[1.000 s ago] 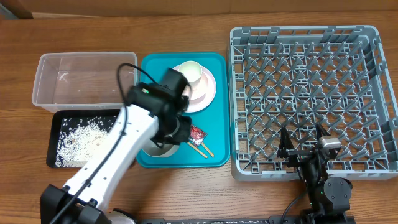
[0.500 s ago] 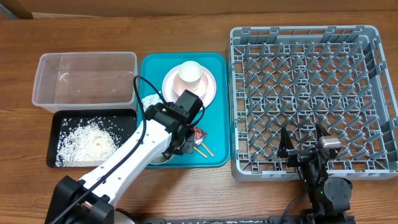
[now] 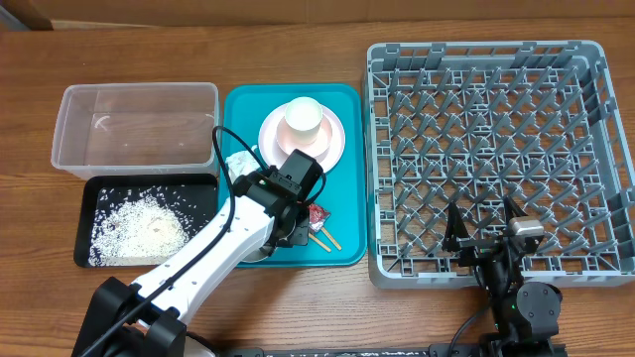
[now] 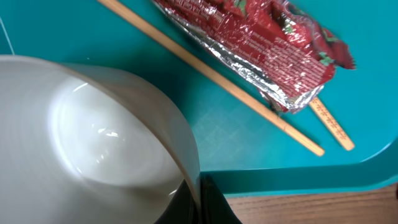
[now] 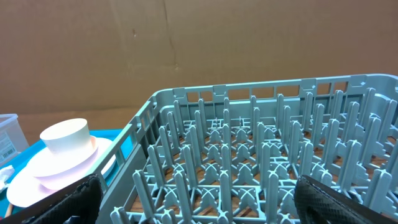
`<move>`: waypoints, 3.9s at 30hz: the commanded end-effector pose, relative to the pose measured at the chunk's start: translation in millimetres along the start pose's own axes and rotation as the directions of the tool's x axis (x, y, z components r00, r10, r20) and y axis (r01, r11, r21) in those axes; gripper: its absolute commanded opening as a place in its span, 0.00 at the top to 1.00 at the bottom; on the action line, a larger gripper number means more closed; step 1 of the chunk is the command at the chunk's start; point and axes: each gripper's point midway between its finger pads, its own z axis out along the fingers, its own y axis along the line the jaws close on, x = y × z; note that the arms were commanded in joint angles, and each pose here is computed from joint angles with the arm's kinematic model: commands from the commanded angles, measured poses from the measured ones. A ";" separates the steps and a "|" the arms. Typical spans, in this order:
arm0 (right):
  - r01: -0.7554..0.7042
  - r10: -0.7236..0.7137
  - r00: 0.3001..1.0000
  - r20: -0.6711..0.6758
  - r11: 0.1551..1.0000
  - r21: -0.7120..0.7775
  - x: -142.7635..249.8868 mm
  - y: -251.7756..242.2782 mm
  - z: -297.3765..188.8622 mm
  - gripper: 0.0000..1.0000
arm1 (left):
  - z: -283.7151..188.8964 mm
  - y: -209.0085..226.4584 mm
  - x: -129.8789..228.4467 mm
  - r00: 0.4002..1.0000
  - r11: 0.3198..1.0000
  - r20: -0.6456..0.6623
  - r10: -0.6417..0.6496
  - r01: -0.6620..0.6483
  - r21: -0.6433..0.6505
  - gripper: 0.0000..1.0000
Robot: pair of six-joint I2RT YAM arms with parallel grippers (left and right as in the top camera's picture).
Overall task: Sort waste into correct bins and load items into the dishwasher
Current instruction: 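Place the empty white bowl back on the teal tray with left gripper, then move the left gripper to the crumpled tissue and grasp it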
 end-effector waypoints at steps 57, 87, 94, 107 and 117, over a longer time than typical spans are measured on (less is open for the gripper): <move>-0.007 0.007 1.000 0.005 1.000 -0.001 1.5 0.2 0.1 0.00 | -24.2 82.5 -123.9 0.979 0.970 0.173 -0.110 0.144 -0.198 0.48; -0.007 0.007 1.000 0.005 1.000 -0.001 1.5 0.2 0.1 0.00 | 25.0 87.8 -134.1 0.991 0.955 0.119 -0.068 0.099 -0.281 0.35; -0.007 0.007 1.000 0.005 1.000 -0.001 1.5 0.2 0.1 0.00 | 27.1 87.5 -132.3 0.992 0.955 0.110 -0.067 0.096 -0.280 0.36; -0.007 0.007 1.000 0.005 1.000 -0.001 1.5 0.2 0.1 0.00 | 50.5 89.6 -122.3 0.997 0.949 0.044 -0.062 0.073 -0.306 0.40; -0.007 0.007 1.000 0.005 1.000 -0.001 1.5 0.2 0.1 0.00 | 52.3 90.2 -123.7 0.997 0.948 0.048 -0.062 0.074 -0.310 0.55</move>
